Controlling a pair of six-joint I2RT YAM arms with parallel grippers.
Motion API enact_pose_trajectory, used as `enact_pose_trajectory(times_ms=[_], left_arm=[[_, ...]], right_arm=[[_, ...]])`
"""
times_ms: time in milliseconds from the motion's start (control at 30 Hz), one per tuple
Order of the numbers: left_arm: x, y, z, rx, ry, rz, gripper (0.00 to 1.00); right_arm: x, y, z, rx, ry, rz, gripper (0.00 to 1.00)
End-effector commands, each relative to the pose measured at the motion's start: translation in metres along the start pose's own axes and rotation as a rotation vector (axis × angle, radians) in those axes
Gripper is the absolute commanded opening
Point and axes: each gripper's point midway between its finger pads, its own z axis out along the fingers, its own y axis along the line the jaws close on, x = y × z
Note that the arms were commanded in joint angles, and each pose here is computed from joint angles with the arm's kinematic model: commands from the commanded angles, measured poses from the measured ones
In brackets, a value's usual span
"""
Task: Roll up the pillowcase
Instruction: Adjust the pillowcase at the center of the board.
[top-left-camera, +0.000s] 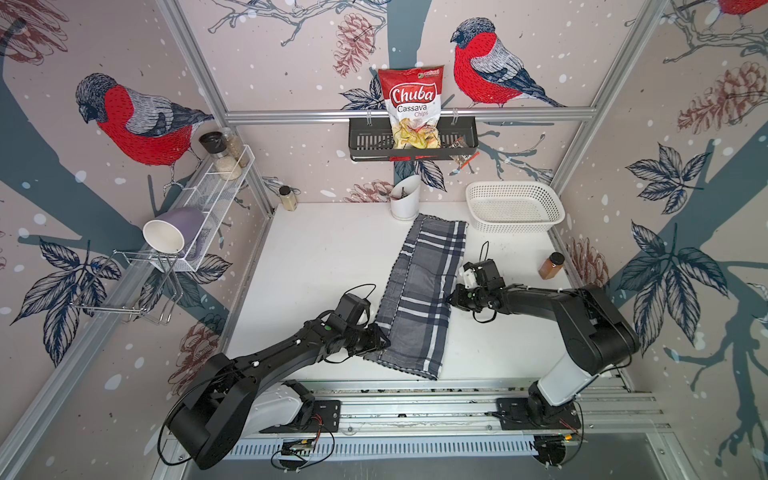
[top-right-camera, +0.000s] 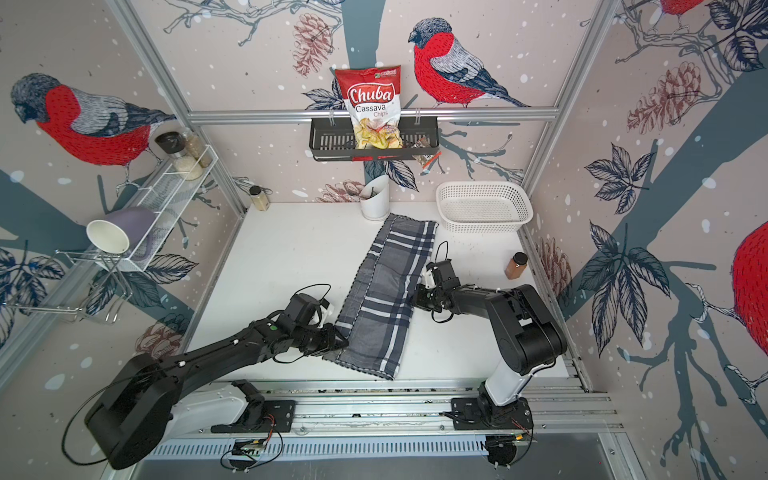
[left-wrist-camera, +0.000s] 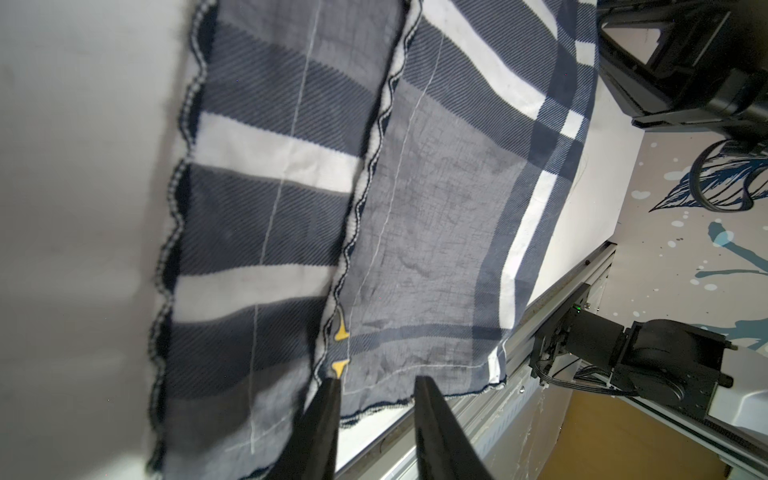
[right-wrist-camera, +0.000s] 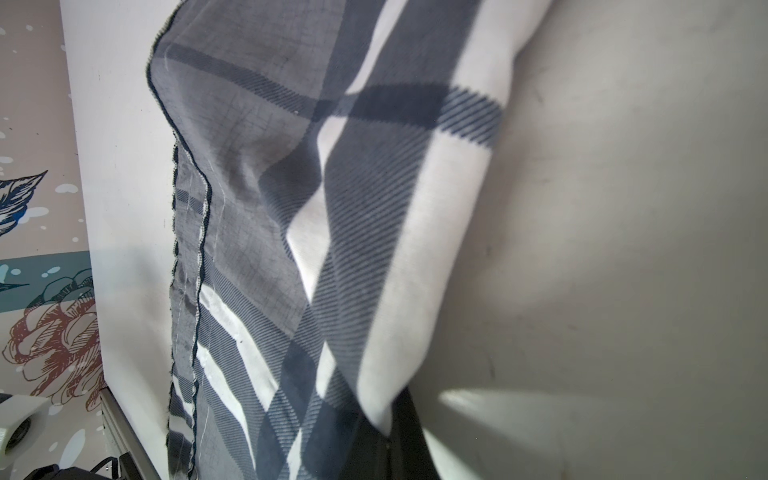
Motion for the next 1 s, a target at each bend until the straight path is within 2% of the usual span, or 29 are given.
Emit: enact_pose_trajectory(times_ms=[0, 267, 633, 833, 967], left_arm=[[0.002, 0.009, 0.002, -0.047, 0.007, 0.010, 0.36], [0.003, 0.008, 0.010, -0.027, 0.037, 0.018, 0.36], [0.004, -0.006, 0.014, 0.037, 0.035, 0.025, 0.28], [0.005, 0.003, 0.009, -0.023, 0.025, 0.016, 0.32], [0.002, 0.009, 0.002, -0.061, -0.010, 0.008, 0.38]], right_arm=[[0.032, -0.040, -0.001, 0.172, 0.100, 0.059, 0.03], [0.032, -0.042, 0.000, 0.177, 0.101, 0.057, 0.03], [0.037, -0.045, 0.005, 0.177, 0.114, 0.068, 0.04], [0.036, -0.044, 0.004, 0.171, 0.111, 0.067, 0.05], [0.039, -0.047, 0.005, 0.179, 0.119, 0.064, 0.05]])
